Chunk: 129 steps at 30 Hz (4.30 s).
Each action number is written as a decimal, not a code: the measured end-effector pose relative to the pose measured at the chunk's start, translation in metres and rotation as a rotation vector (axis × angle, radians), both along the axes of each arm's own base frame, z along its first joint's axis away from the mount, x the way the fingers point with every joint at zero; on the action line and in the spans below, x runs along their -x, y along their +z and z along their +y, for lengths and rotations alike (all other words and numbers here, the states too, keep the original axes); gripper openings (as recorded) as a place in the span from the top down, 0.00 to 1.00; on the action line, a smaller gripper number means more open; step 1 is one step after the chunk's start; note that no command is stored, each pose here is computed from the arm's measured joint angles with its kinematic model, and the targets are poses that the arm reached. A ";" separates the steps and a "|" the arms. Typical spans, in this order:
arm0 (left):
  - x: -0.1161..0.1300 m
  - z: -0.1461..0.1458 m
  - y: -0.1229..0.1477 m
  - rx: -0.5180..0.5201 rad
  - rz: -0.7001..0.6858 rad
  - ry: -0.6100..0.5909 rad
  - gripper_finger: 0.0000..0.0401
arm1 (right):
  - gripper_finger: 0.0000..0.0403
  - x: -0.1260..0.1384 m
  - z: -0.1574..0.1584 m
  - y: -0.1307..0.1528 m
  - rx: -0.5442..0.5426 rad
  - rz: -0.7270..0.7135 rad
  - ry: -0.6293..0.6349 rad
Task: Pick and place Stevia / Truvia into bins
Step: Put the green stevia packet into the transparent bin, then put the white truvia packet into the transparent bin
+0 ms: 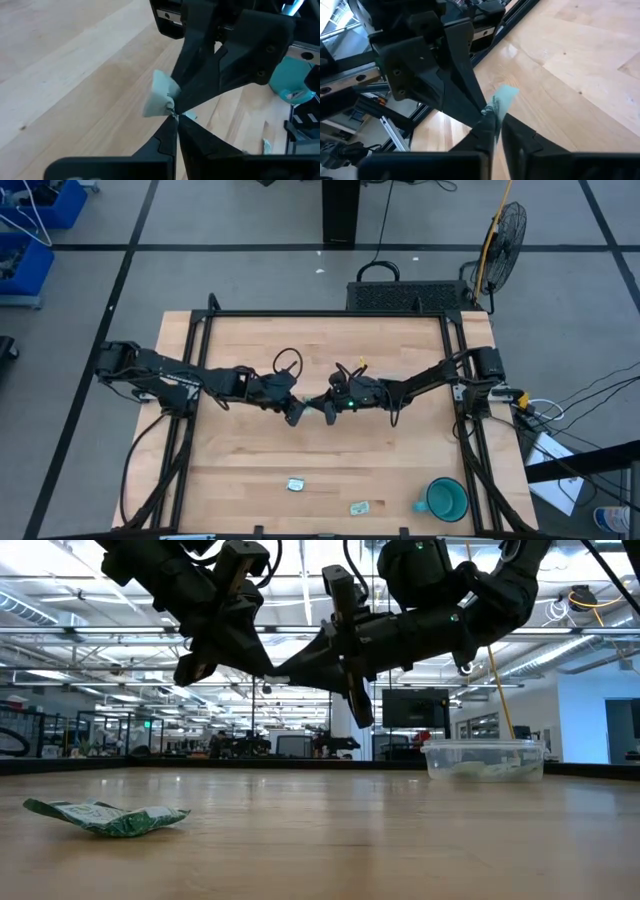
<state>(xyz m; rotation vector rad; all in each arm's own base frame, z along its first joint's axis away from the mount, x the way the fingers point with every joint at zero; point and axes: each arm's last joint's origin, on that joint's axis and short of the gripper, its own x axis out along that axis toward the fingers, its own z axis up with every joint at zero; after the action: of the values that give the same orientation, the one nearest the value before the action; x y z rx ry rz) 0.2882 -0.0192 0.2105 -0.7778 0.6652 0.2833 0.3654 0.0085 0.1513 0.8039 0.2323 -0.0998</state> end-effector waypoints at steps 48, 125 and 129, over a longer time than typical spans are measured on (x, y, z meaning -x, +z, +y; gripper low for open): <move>0.001 -0.001 0.000 0.051 0.008 0.009 0.62 | 1.00 0.162 -0.040 0.030 -0.018 0.723 -0.285; 0.005 -0.127 -0.088 0.257 0.301 -0.376 0.62 | 0.83 0.160 -0.034 0.065 -0.049 -0.116 -0.176; 0.005 -0.129 -0.089 0.247 0.297 -0.391 0.62 | 0.83 0.160 -0.034 0.065 -0.049 -0.116 -0.176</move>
<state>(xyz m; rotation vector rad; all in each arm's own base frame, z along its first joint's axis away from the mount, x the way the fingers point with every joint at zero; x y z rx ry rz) 0.2833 -0.1481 0.1219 -0.8282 1.1300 -0.0447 0.2056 -0.0252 0.2165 0.8748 0.0546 -0.2131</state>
